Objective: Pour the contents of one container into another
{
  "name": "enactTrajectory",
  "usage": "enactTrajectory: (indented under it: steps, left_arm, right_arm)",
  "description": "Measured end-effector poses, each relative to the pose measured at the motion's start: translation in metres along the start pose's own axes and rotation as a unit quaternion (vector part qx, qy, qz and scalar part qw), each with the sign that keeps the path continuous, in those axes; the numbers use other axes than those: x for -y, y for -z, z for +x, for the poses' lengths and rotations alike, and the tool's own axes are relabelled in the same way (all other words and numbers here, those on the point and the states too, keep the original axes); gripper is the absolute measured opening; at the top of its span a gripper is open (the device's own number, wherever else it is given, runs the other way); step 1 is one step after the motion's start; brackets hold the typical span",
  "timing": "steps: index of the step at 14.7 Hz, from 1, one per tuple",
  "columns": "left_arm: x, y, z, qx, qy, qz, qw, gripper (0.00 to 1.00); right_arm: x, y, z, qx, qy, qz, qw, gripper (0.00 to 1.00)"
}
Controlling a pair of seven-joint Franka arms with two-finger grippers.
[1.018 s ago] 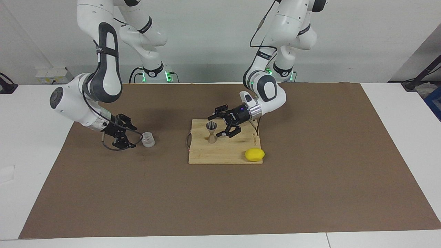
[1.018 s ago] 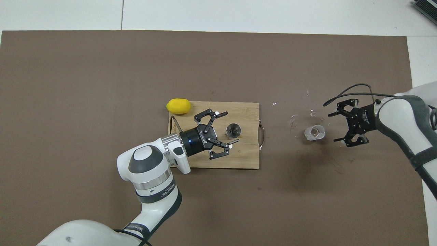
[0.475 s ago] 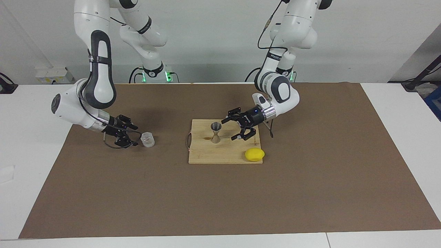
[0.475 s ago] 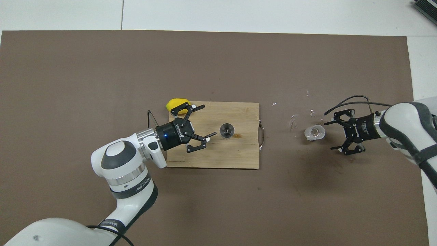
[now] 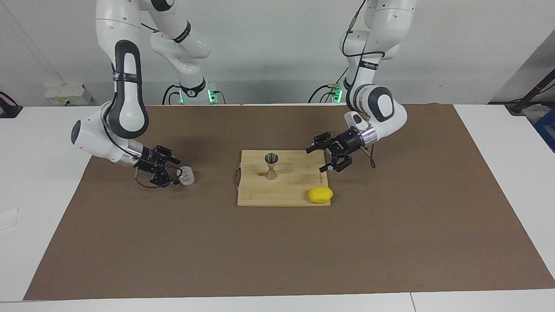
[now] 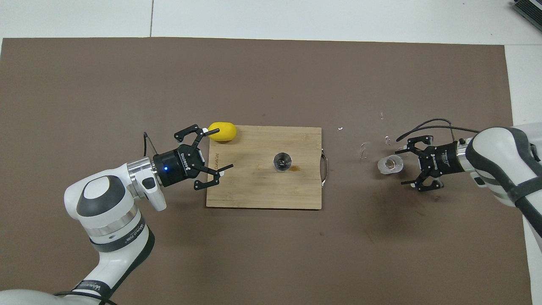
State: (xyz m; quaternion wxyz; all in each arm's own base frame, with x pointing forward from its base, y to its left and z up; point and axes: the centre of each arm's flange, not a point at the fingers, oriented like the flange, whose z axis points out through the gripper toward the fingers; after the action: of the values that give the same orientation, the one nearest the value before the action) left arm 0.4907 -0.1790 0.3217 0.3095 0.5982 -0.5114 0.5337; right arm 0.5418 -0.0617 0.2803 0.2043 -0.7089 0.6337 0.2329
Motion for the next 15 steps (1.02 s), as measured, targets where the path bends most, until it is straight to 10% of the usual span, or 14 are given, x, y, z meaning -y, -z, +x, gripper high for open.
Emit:
enactTrajectory:
  steps: [10,15]
  left_arm:
    - [0.069,0.192,-0.037,0.152,-0.128,-0.091,0.976,1.00]
    - [0.129,0.254,0.014,0.280,-0.137,-0.152,0.938,1.00]
  right_arm:
    - [0.002,-0.023,-0.014,-0.002,0.002,0.006,1.000,0.91]
    - [0.001,-0.020,-0.010,-0.002,-0.002,0.008,1.000,0.51]
